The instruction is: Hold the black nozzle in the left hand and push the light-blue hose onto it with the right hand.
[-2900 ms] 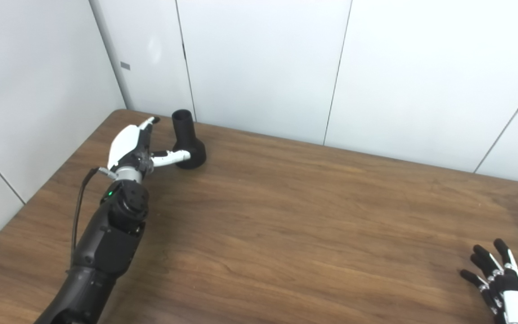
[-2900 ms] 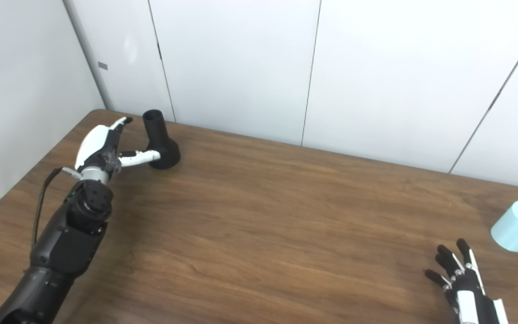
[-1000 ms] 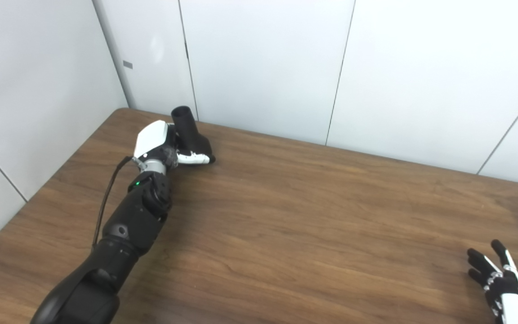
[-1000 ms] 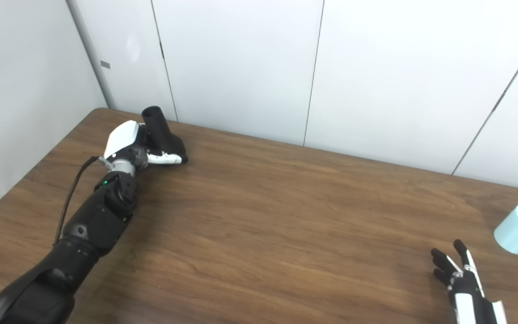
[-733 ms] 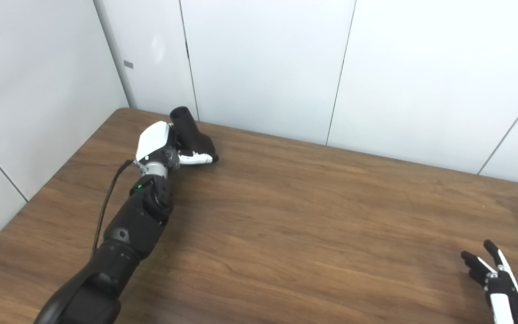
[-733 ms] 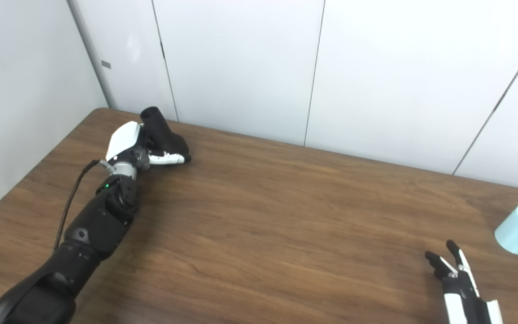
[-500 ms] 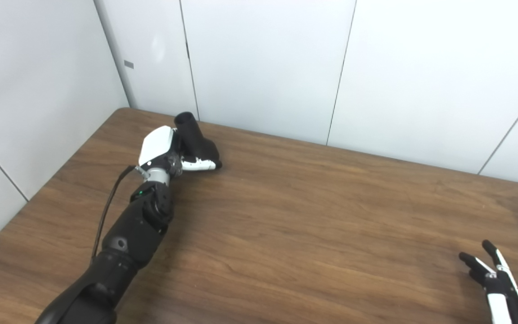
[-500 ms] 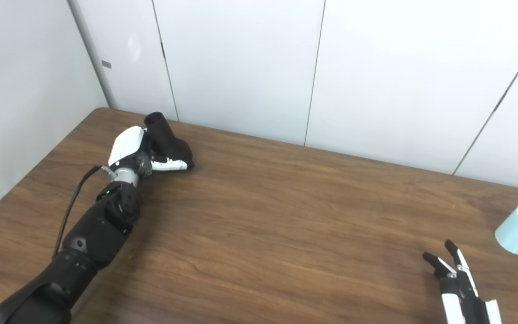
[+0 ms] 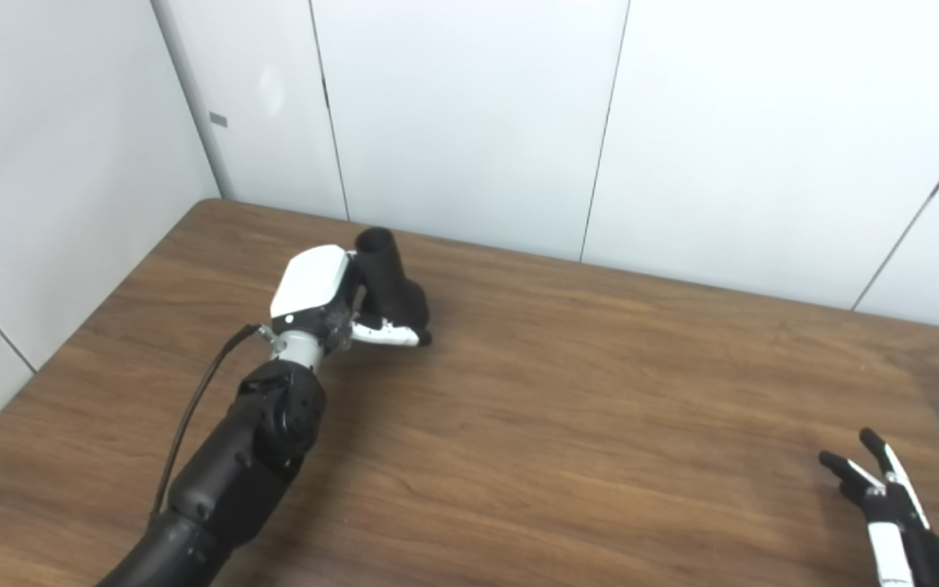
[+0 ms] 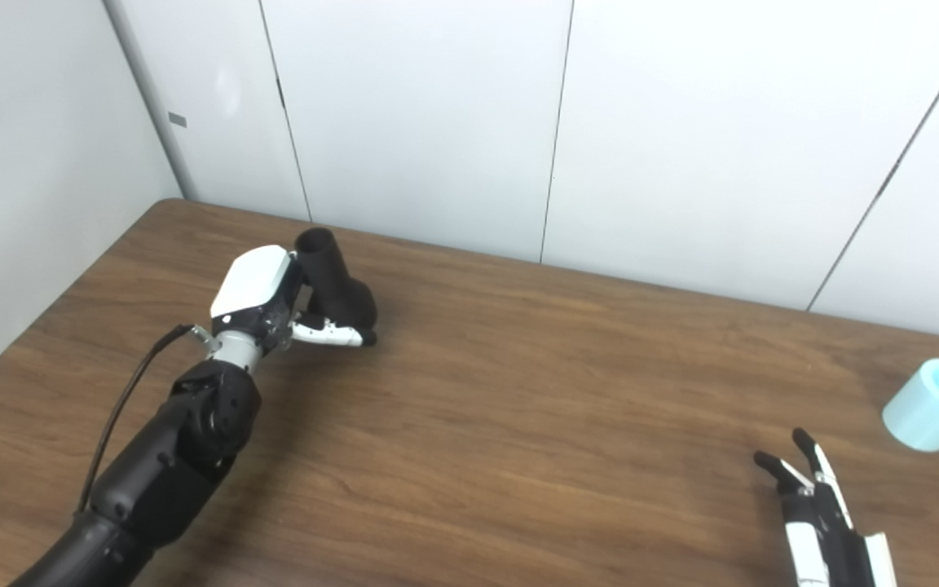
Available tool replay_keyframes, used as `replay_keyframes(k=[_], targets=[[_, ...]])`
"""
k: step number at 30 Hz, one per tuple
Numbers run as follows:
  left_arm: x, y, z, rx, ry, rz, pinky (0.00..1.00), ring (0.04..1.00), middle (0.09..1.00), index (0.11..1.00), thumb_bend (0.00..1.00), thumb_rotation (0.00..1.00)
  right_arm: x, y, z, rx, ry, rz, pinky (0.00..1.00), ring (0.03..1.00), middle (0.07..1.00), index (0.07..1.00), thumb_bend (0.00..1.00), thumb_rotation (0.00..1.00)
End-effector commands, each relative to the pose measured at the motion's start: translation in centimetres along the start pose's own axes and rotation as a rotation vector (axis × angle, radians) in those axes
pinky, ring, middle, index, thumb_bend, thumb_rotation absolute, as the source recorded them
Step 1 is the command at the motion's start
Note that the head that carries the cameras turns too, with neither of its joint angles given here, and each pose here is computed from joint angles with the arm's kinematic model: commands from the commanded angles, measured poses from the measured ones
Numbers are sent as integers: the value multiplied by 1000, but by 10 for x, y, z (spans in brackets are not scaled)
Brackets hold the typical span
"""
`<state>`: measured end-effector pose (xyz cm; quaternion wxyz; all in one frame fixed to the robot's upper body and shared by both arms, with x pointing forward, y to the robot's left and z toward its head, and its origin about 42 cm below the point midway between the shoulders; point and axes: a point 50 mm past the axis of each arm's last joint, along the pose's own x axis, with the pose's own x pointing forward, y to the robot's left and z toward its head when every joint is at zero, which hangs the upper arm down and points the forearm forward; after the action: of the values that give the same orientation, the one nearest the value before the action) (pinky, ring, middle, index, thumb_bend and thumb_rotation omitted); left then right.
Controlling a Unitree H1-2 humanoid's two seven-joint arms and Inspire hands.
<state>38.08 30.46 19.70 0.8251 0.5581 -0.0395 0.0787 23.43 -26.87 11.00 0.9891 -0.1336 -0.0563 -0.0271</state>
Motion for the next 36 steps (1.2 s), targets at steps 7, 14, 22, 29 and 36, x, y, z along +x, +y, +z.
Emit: replay_keyframes(k=[7, 14, 22, 29, 36], targets=[[-28, 6, 55, 69, -137, 43, 736, 618, 481, 490, 525, 0, -5, 10, -3, 65, 28, -14, 924, 857, 820, 936, 522, 1000], [-53, -2, 88, 73, -209, 24, 730, 612, 471, 497, 525, 0, -2, 17, 8, 119, -16, -34, 833, 838, 812, 921, 429, 956], [-71, -16, 111, 54, -277, -7, 739, 608, 485, 488, 525, 0, 9, 6, 42, -24, -98, -26, 766, 814, 818, 892, 417, 872], [-91, -34, 127, 62, -360, -70, 728, 594, 490, 486, 525, 0, 18, -17, 57, -41, -153, -46, 771, 809, 799, 878, 444, 838], [-110, -54, 142, 67, -436, -131, 779, 617, 487, 488, 525, 0, 28, -33, 75, 5, -179, -70, 789, 824, 808, 882, 461, 769]])
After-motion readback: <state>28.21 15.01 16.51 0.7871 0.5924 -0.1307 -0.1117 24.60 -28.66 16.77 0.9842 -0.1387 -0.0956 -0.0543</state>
